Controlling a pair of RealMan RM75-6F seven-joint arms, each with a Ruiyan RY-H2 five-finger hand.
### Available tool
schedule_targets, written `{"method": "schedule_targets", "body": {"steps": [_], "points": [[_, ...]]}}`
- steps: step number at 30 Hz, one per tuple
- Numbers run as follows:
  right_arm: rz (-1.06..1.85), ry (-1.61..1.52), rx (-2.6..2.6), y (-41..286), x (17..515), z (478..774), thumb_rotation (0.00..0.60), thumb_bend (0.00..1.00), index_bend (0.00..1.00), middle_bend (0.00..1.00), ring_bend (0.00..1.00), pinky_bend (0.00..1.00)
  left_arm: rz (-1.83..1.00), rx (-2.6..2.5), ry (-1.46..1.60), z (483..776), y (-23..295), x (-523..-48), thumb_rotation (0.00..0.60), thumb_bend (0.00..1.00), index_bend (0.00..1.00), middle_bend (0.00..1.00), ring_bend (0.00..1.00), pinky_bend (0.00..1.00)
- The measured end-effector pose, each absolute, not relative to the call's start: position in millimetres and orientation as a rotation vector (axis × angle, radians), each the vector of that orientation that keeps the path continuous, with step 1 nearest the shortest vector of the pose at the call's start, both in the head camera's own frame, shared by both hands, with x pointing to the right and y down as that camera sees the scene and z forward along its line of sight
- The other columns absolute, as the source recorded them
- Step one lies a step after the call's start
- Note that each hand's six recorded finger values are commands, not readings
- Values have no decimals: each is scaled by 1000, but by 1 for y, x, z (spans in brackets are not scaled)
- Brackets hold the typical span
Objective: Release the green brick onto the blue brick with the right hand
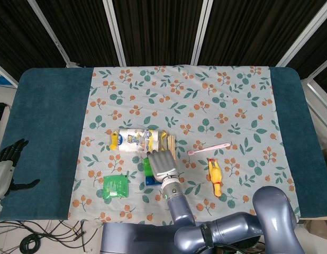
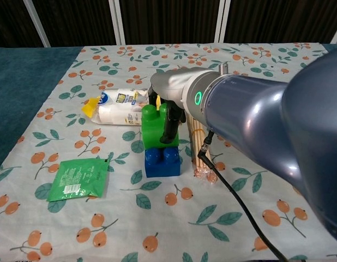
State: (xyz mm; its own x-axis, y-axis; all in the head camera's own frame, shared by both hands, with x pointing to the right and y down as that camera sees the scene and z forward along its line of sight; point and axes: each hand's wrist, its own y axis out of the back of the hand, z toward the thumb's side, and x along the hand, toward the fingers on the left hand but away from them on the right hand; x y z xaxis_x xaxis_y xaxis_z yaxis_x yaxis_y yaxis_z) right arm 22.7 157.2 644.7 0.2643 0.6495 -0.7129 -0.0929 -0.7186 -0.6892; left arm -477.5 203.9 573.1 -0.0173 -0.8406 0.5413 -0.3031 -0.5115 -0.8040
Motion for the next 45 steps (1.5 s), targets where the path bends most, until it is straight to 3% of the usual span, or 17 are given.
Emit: {"method": "schedule_targets", "body": {"steps": [21,25,27,35,38,45], "points": [[1506,-510,-1912,167,29,654,600,544,661,543,532,584,-1552,-1802,1193,573,203,-478,600,0,0,0,0,0],[1502,-512,-1917,167,29,654,600,535,658,510,513,529,-1554,-1800,1191,573,204,-479,600,0,0,0,0,0],[1495,-514,-1916,167,30,653,600,510,613,454,464,482,-1556,-1799,1189,573,204,-479,600,0,0,0,0,0],[1465,-538,-1925,165,32,646,600,297,58,71,123,272,-1553,-1794,1189,573,203,-479,600,0,0,0,0,0],[1450,-562,-1922,163,33,642,600,223,0,2,49,236,-1553,-1793,1189,573,203,-478,600,0,0,0,0,0],[1441,-599,-1917,159,41,635,600,151,0,0,15,226,-1554,-1787,1186,573,203,-478,600,0,0,0,0,0]]}}
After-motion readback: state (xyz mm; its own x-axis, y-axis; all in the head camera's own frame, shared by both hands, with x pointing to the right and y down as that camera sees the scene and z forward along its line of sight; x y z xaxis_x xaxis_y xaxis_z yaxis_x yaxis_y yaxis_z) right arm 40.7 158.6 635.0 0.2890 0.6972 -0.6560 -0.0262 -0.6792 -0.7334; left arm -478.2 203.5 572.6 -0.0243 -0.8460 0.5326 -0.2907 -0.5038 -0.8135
